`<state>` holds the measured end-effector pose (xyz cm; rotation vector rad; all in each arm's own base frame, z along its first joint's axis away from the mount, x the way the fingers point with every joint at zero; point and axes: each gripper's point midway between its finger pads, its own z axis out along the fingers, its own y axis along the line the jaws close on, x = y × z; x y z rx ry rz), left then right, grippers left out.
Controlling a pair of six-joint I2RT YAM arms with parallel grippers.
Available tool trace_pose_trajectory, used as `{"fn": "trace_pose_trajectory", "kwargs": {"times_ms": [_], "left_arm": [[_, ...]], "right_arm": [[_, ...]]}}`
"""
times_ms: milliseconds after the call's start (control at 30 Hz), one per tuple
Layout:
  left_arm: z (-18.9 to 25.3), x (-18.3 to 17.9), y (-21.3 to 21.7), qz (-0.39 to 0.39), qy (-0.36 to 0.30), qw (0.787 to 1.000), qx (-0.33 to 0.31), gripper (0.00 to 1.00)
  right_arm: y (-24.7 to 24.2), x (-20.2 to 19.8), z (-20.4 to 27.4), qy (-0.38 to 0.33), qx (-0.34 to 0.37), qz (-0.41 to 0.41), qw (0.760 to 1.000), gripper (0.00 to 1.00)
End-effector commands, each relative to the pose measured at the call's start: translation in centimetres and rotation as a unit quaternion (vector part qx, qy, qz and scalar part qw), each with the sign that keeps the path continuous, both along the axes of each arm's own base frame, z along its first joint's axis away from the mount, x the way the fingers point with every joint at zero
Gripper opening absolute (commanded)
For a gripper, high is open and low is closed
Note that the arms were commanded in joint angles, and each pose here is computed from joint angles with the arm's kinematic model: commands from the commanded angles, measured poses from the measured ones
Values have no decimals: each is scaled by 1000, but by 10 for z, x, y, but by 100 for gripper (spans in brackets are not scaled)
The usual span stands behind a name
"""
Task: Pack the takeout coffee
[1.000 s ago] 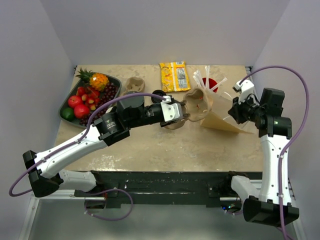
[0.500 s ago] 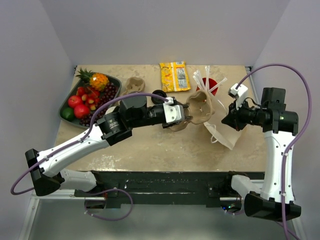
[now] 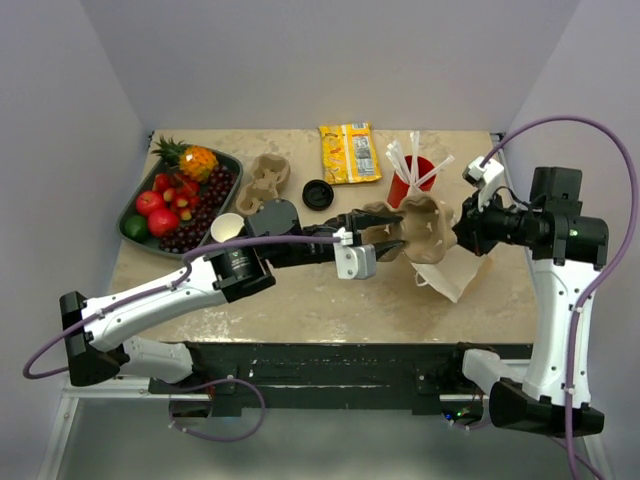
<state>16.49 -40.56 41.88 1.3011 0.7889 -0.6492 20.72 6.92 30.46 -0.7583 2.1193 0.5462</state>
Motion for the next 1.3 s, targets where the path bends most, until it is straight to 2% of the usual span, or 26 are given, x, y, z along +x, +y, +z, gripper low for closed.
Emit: {"fn": "trace_pose_trajectory", "kwargs": {"times_ms": [0,167,367,600,1133,1267], "left_arm": [[30,-20,-18,-43,-80,994,-63,0],[31,-22,-29,-56,-105,989,-92,0],[21,-29,-31,-69,-155,978,-124,0],[-1,-34,-29,-77,-206,969,-110,0],[-4,-21,-50,-81,-170,973,-132,0],[23,-23,-45,-77,-178,967,-166,0]], "right_arm": [[9,-2,31,-11,32,-2,999,0],[7,-5,48,-21,28,-20,999,0],[5,-5,40,3,32,-38,999,0],[4,2,38,9,36,-40,999,0],[9,-8,37,12,47,-40,998,0],[7,-7,36,13,44,-46,998,0]]}}
